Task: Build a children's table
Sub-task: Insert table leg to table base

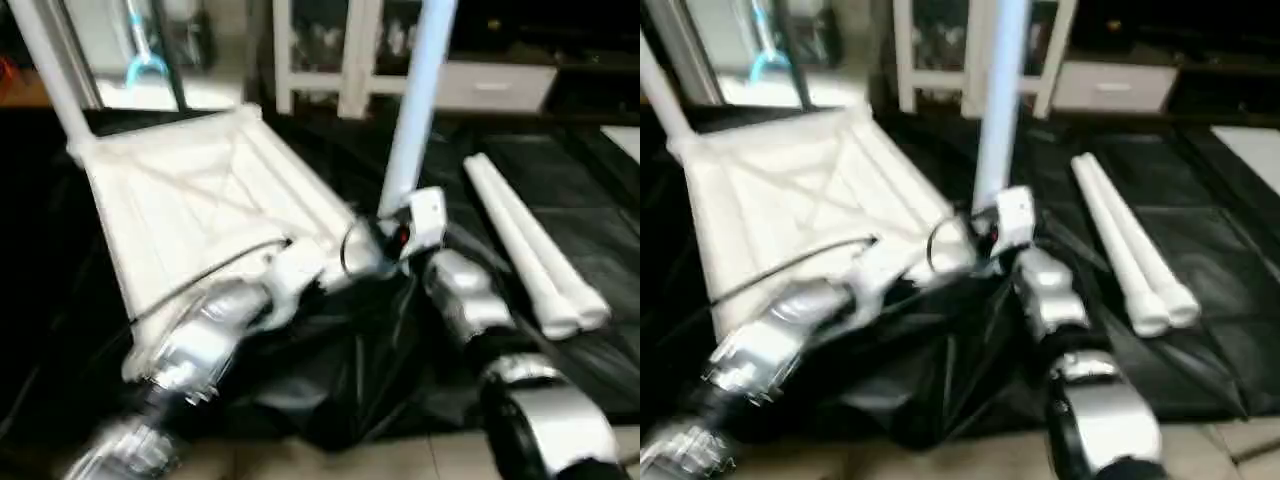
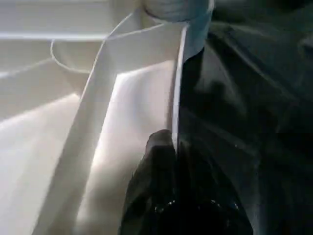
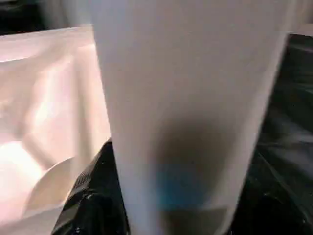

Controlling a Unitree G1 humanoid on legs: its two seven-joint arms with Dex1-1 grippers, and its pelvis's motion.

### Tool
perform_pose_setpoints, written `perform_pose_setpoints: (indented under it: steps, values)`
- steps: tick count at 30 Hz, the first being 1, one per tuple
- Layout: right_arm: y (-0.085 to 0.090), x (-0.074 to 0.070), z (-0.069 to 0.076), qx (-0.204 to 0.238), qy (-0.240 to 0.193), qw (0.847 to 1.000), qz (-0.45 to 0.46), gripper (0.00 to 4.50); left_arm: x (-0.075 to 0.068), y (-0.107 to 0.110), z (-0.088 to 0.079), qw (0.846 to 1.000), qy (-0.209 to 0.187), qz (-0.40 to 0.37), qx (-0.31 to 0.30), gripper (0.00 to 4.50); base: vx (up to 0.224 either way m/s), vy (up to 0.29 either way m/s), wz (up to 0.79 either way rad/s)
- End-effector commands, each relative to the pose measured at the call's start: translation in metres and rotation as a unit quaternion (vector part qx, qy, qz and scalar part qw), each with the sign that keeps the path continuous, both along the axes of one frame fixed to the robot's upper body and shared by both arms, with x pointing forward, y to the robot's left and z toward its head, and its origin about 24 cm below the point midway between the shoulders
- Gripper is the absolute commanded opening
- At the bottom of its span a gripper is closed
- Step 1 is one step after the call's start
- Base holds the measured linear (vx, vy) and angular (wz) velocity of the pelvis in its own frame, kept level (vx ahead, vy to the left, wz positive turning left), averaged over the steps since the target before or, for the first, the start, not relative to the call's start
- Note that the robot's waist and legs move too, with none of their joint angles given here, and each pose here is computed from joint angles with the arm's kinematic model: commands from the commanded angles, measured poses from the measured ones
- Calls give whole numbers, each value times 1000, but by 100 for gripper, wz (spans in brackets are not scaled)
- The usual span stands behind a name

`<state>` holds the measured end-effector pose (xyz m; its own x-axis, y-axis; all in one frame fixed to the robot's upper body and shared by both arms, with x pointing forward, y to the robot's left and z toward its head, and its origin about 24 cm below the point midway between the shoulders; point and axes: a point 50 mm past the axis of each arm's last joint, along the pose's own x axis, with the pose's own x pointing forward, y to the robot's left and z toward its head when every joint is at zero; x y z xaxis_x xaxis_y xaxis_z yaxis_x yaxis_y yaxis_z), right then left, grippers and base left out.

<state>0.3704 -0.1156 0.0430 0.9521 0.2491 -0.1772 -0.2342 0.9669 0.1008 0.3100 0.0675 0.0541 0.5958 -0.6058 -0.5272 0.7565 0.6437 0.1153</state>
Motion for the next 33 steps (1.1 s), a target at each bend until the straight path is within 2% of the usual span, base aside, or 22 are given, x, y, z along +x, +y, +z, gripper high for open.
perform_pose_setpoints:
  steps: [1, 4, 5, 6, 7, 8, 9, 11, 12, 14, 15, 17, 19, 21, 22, 24, 29, 32, 33]
  values:
    - [43, -28, -43, 69, 104, 991, 41, 200, 4, -14, 4, 1000, -25, -5, 11, 0, 0, 0, 0]
    - [48, -27, -39, 93, 93, 990, 60, 200, 3, -11, 3, 999, -28, -13, 11, 0, 0, 0, 0]
    - [49, -25, -33, 122, 77, 986, 81, 200, 2, -9, 4, 999, -37, -25, 11, 0, 0, 0, 0]
    - [45, -23, -27, 117, 53, 987, 102, 200, 1, -2, 2, 999, -32, -24, 14, 0, 0, 0, 0]
    - [42, -21, -22, 109, 35, 987, 116, 256, 0, 3, 1, 999, -28, -25, 17, 0, 0, 0, 0]
    - [29, -17, -14, 86, 4, 988, 129, 270, -5, 12, 0, 998, -36, -57, 14, 0, 0, 0, 0]
    - [27, -16, -13, 83, 0, 987, 134, 270, -6, 14, 0, 997, -37, -63, 13, 0, 0, 0, 0]
    - [12, -14, -2, 63, -32, 981, 180, 290, -19, 28, -1, 990, -40, -137, 13, 0, 0, 0, 0]
    - [0, -14, 5, 48, -50, 970, 232, 306, -33, 40, -2, 980, -28, -195, 18, 0, 0, 0, 0]
    - [-9, -17, 10, 37, -57, 957, 281, 318, -43, 51, -3, 974, -8, -225, 23, 0, 0, 0, 0]
    - [-20, -21, 14, 37, -45, 940, 335, 321, -49, 61, -3, 972, 7, -235, 23, 0, 0, 0, 0]
    - [-33, -25, 18, 43, -31, 923, 382, 343, -54, 69, -1, 970, 13, -243, 21, 0, 0, 0, 0]
    - [-36, -26, 18, 44, -29, 920, 388, 343, -55, 71, 0, 969, 15, -246, 19, 0, 0, 0, 0]
    - [-50, -30, 19, 48, -16, 911, 409, 327, -58, 77, 1, 969, 18, -247, 13, 0, 0, 0, 0]
    - [-53, -31, 18, 50, -11, 911, 409, 311, -58, 78, 1, 970, 17, -243, 12, 0, 0, 0, 0]
    - [-56, -32, 16, 53, -6, 912, 407, 309, -57, 79, 1, 970, 15, -241, 11, 0, 0, 0, 0]
    - [-53, -34, 10, 60, 5, 913, 405, 267, -53, 79, 1, 974, 13, -227, 12, 0, 0, 0, 0]
    - [-44, -33, 0, 43, 22, 926, 375, 249, -47, 78, 0, 980, 5, -200, 22, 0, 0, 0, 0]
    - [-39, -32, -6, 35, 32, 937, 346, 235, -43, 76, 0, 983, -3, -184, 26, 0, 0, 0, 0]
